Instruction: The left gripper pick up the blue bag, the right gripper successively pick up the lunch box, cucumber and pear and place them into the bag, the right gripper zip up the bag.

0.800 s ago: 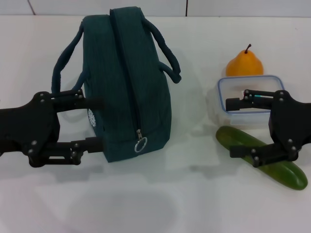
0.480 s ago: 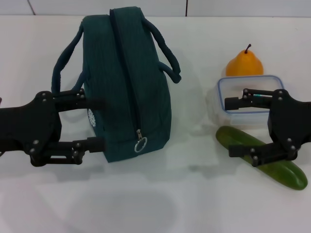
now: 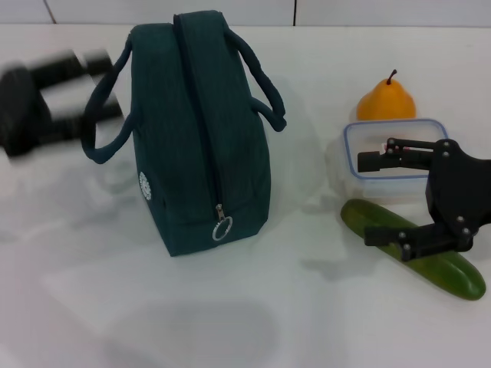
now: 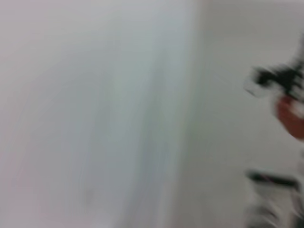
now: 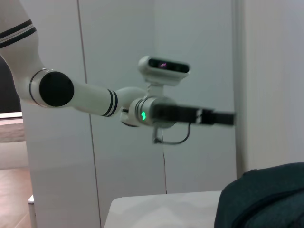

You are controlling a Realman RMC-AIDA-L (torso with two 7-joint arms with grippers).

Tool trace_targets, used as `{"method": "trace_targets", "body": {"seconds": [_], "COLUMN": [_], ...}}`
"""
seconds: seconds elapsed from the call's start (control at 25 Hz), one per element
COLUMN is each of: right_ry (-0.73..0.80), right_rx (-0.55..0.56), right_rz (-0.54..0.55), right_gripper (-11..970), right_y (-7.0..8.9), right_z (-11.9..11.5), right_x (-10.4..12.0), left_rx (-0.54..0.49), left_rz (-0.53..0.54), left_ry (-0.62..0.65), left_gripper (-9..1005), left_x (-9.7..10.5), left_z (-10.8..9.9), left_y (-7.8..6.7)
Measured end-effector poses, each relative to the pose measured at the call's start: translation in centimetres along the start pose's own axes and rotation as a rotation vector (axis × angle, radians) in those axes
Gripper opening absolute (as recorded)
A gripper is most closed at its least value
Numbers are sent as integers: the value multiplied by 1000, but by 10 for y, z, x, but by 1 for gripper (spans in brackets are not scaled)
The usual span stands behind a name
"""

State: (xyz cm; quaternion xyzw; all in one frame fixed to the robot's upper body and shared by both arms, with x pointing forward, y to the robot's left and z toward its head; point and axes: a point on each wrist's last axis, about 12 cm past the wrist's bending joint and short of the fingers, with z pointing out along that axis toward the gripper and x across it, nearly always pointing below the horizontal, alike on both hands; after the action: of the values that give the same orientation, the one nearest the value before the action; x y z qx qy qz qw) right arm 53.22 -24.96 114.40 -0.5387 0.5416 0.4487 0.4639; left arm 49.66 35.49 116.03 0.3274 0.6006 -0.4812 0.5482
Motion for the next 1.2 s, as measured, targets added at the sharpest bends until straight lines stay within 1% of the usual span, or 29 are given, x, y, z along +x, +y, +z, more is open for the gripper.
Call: {"method": "trace_targets", "body": {"seconds": [0.12, 0.24, 0.36, 0.48, 0.52, 0.64, 0.8, 0.88, 1.0, 1.2], "right_ry": [-1, -8, -23, -38, -43, -57, -66, -69, -68, -68], "right_rx": [3, 14, 28, 48, 54, 78, 87, 93, 100, 103], "right_rz": [2, 5, 11, 17, 18, 20, 22, 26, 32, 35], "right_gripper": [886, 886, 885, 885, 885, 885, 885, 885, 885, 885], "right_y": [0, 2, 4, 7, 7, 9, 11, 13, 15, 16], "right_z": [-1, -2, -5, -10, -11, -15, -17, -19, -21, -22], "right_x": [0, 2, 4, 5, 5, 7, 8, 10, 12, 13], "left_rx": [-135, -241, -331, -401, -420, -468, -520, -521, -492, -468], "left_rz": [-98, -168, -269, -387, -428, -494, -532, -537, -552, -577], "left_ry": [1, 53, 113, 193, 226, 342, 452, 477, 509, 528], "left_gripper": [785, 785, 785, 785, 785, 786, 786, 786, 786, 786], "left_x": [-16, -26, -36, -44, -46, -51, -51, -50, -48, -47], "left_z": [-5, -3, -1, 4, 6, 20, 40, 50, 68, 83], "left_y": [19, 34, 45, 52, 53, 51, 45, 42, 39, 38]}}
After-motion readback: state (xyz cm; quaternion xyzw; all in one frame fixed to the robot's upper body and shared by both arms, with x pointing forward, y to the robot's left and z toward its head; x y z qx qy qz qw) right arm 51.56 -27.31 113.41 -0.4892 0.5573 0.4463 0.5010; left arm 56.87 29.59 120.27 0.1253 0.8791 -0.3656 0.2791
